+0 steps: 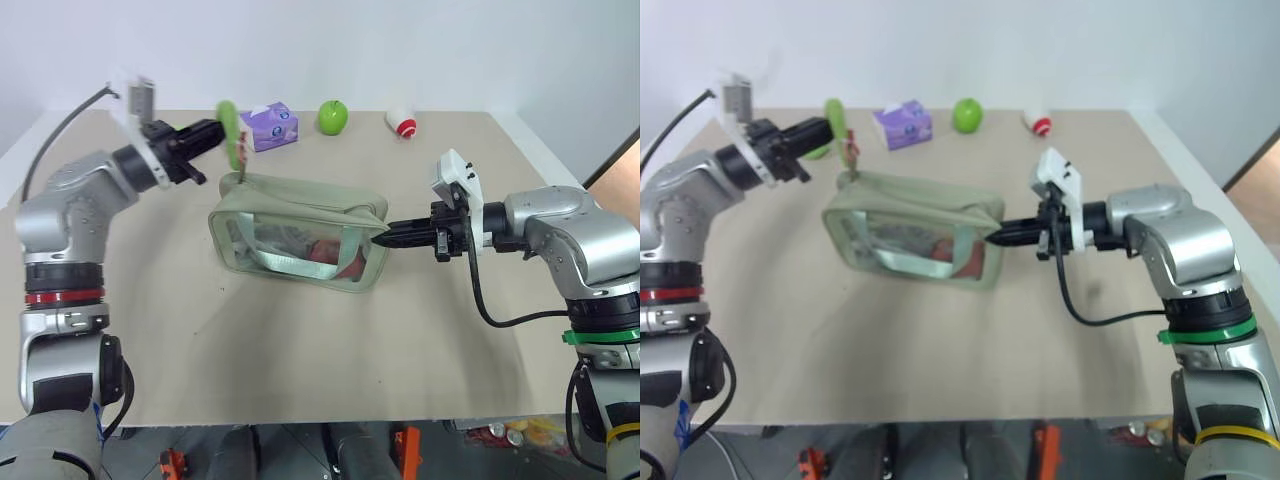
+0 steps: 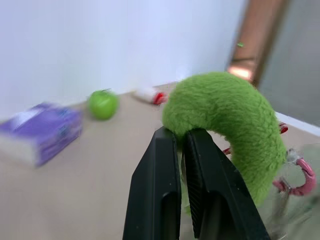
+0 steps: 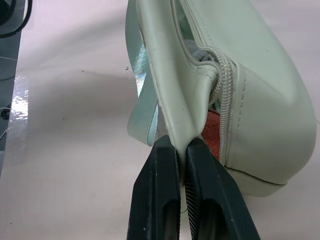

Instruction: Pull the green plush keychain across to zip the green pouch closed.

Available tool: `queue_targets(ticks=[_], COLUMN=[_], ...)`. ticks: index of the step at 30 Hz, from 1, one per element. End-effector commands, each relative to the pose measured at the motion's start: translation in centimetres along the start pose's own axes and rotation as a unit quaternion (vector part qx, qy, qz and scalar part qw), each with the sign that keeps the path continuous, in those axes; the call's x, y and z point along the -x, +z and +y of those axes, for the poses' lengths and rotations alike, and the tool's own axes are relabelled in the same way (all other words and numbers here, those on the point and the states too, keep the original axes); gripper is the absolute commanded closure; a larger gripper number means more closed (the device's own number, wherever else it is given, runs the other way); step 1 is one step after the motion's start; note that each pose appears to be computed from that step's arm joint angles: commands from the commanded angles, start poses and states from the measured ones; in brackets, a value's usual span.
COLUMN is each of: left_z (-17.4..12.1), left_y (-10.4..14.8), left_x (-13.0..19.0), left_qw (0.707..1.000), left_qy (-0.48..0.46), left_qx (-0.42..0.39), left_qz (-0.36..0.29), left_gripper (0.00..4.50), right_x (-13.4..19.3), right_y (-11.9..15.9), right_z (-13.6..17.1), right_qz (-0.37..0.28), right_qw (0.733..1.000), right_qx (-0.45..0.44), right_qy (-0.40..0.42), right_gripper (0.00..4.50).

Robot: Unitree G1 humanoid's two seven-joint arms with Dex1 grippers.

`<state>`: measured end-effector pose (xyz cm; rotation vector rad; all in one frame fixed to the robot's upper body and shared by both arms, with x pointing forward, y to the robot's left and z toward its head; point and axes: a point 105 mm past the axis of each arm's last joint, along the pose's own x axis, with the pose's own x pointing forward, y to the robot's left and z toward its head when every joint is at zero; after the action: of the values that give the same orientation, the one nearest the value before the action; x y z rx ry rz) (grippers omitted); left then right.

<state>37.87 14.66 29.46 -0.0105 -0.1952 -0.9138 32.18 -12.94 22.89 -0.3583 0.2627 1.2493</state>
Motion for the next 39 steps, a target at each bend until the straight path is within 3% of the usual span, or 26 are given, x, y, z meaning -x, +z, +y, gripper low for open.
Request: queue_targets(ticks=[1,10,19,22,29,36,39], left_z=[-3.3,-8.2,-8.4,-7.9,-6.0,-4.3,-3.3], left_y=[1.4,0.9,0.8,1.3,2.5,4.4,6.1], left_x=[-1.4,-2.6,-2.8,-2.2,-1.3,1.4,3.6], left_qw=[0.995,0.971,0.966,0.972,0.974,0.974,0.984], left_qy=[-0.069,-0.187,-0.192,-0.189,-0.143,-0.114,-0.098], left_qx=[-0.077,-0.148,-0.167,-0.135,-0.172,-0.192,-0.149], left_qz=[-0.001,0.03,0.038,0.033,0.031,0.031,-0.002], left_gripper=[4.21,4.21,4.21,3.41,1.05,1.05,1.05], right_x=[0.3,0.7,0.5,0.5,0.1,-0.2,-0.3], right_y=[1.4,1.2,1.3,1.4,1.5,1.5,1.4], right_z=[0.2,0.4,0.3,0.2,0.1,0.1,0.2], right_qz=[-0.013,-0.014,-0.014,-0.014,-0.017,-0.018,-0.018], right_qw=[1.0,1.0,1.0,1.0,1.0,0.999,0.999], right_qx=[0.025,0.022,0.022,0.023,0.025,0.027,0.026], right_qy=[0.001,-0.006,-0.007,-0.007,-0.001,0.005,0.008], right_gripper=[4.5,4.5,4.5,4.5,4.5,4.5,4.5])
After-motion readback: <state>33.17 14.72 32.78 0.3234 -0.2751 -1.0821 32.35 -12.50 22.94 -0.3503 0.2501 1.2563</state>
